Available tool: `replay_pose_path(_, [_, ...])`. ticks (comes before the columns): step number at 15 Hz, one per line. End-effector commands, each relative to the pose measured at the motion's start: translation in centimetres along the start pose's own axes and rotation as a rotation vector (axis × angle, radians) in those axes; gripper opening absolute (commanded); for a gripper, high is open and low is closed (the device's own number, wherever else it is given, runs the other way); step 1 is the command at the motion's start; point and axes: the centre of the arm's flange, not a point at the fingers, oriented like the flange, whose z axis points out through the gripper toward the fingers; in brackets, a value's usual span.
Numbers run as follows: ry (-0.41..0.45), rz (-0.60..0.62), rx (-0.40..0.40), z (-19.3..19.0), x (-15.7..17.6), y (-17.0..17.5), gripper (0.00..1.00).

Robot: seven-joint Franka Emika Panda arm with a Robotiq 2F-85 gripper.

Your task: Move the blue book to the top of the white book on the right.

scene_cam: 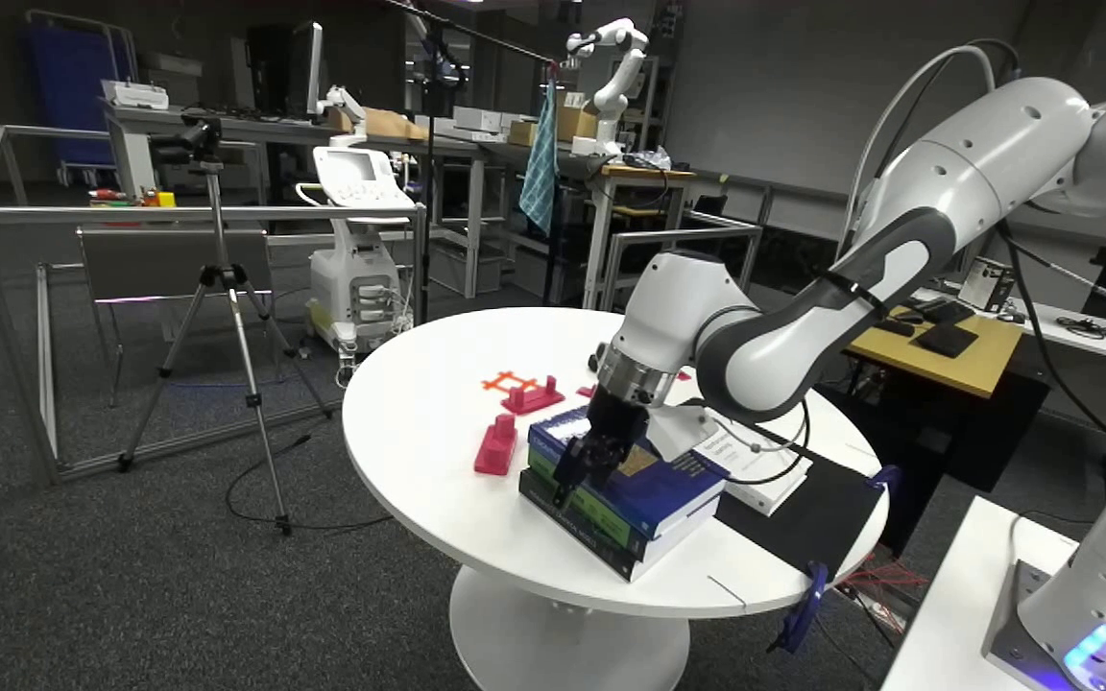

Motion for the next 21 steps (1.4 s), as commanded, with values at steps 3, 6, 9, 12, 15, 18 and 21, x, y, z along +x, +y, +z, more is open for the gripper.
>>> replay_pose_path(3, [0.033,0.034,-0.016,-0.2,1.0,0.0,1.0])
replay_pose_path(6, [0.056,0.055,-0.033,-1.0,1.3,0.3,1.0])
replay_pose_path(9, [0.068,0.093,-0.052,-1.6,2.1,1.0,1.0])
replay_pose_path(12, [0.075,0.145,-0.063,-1.8,3.4,2.3,1.0])
replay_pose_path(15, [0.091,0.183,-0.079,-2.1,4.4,3.6,1.0])
replay_pose_path(18, [0.098,0.203,-0.092,-2.0,5.0,4.7,1.0])
replay_pose_path(21, [0.095,0.182,-0.091,-2.0,4.1,3.9,1.0])
